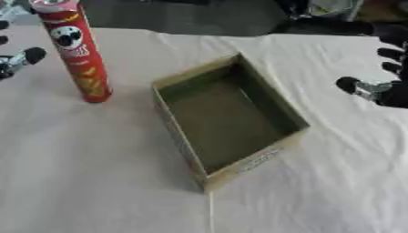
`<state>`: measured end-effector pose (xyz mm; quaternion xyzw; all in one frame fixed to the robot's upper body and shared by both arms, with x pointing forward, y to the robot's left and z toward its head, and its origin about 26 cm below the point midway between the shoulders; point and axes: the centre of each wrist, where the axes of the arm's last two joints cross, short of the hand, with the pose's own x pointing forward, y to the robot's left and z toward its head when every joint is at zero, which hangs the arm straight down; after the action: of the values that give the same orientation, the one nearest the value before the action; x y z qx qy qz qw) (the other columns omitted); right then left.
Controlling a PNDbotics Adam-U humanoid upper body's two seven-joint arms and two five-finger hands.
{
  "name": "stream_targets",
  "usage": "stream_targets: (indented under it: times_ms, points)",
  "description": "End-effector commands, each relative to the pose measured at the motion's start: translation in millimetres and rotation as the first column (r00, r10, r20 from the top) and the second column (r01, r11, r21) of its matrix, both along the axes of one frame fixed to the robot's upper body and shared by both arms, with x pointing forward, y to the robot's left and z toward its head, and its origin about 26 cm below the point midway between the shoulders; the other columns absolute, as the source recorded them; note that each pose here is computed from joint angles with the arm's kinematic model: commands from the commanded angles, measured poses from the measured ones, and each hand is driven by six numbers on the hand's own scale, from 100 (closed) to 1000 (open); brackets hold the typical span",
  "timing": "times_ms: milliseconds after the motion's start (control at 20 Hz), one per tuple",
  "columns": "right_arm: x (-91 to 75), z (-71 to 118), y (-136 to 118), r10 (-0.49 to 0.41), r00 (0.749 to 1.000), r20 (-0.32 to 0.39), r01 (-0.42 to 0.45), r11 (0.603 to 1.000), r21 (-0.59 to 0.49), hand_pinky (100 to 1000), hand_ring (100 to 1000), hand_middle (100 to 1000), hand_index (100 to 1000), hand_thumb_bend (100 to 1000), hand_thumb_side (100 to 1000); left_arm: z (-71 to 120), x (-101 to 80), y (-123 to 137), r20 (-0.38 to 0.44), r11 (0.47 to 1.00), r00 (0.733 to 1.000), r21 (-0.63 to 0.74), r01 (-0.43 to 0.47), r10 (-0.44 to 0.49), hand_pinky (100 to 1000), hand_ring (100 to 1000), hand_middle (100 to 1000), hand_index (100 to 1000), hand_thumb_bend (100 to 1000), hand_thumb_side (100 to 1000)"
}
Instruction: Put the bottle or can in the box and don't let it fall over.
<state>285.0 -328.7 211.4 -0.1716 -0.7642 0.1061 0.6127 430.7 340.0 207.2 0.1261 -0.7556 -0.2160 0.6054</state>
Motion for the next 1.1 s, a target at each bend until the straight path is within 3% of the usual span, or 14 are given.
stream_targets:
  times_ms: [50, 1100]
  points:
    - [-2.0, 11.0, 0.4, 0.016, 0.999, 0.031, -0.016, 1.0, -0.021, 983, 973, 957, 1000, 655, 100, 18.7, 2.8, 10.0, 0.02, 1.0, 1.0, 0.022, 0.007, -0.007, 840, 1000, 982, 926, 775, 372]
    - [-0.4, 14.6, 2.9, 0.032, 0.999, 0.039, -0.031, 0.999, -0.02, 985, 973, 957, 999, 653, 100, 26.9, 24.4, -15.8, -0.027, 0.993, 0.993, 0.03, 0.114, -0.113, 850, 1000, 1000, 925, 805, 386]
